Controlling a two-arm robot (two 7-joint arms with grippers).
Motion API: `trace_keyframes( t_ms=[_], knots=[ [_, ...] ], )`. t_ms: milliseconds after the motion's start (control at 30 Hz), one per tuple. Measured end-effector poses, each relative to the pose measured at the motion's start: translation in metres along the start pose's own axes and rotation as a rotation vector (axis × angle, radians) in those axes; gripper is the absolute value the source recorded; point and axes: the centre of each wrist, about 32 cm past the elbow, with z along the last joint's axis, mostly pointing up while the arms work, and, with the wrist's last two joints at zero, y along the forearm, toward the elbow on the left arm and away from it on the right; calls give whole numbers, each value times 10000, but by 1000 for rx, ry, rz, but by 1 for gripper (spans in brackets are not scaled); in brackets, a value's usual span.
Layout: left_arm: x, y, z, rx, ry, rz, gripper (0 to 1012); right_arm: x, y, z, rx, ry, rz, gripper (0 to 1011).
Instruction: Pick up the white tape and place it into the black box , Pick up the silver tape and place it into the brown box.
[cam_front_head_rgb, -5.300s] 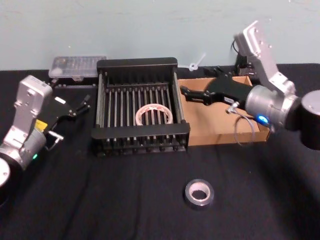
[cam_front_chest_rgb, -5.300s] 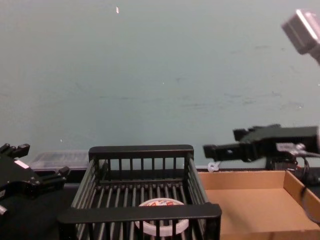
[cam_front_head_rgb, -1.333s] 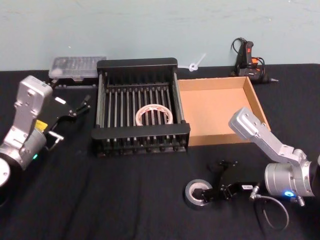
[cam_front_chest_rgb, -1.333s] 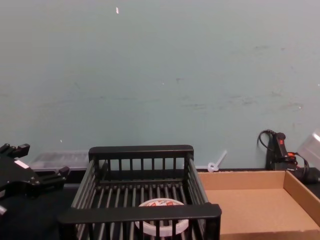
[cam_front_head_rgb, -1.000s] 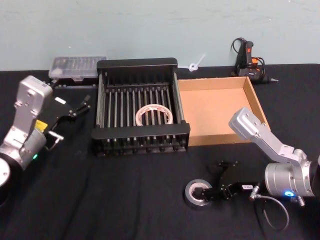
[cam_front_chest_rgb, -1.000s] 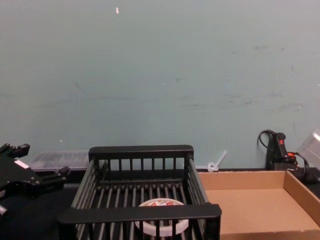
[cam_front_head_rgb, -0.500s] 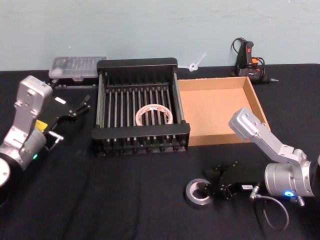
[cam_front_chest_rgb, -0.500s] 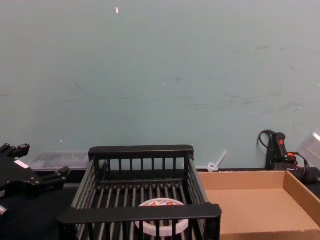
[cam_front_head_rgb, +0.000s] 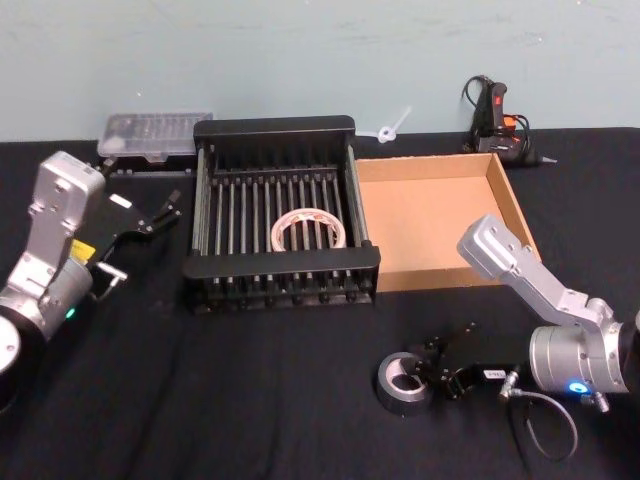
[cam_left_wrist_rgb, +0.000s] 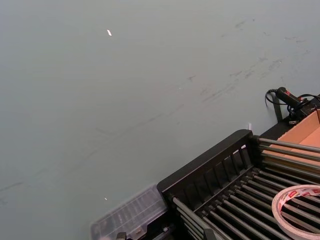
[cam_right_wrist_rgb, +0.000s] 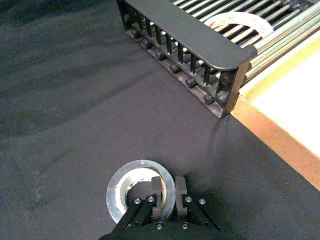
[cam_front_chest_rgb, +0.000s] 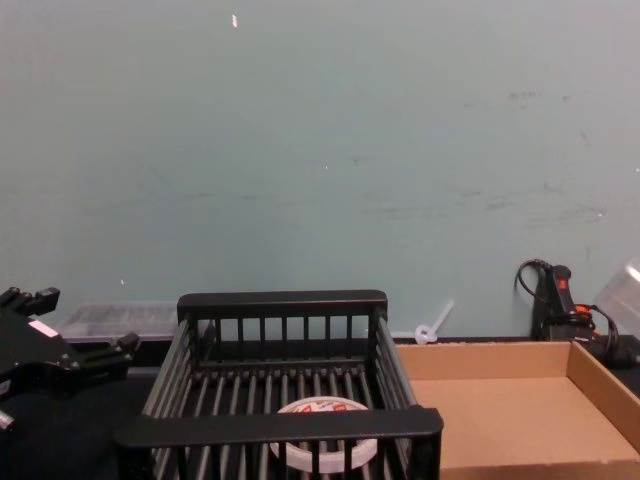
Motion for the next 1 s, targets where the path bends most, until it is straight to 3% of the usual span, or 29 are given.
trace_keyframes(
  t_ms=[500,733,1000],
  knots=[
    [0,0,0,0,0,0,1001,1,-2,-2,1,1,-1,171],
    [0,0,0,0,0,0,1001,31,-65,36,48,10,-43,171],
    [0,0,0,0,0,0,1001,176,-245,176,147,12,-174,172]
  ],
)
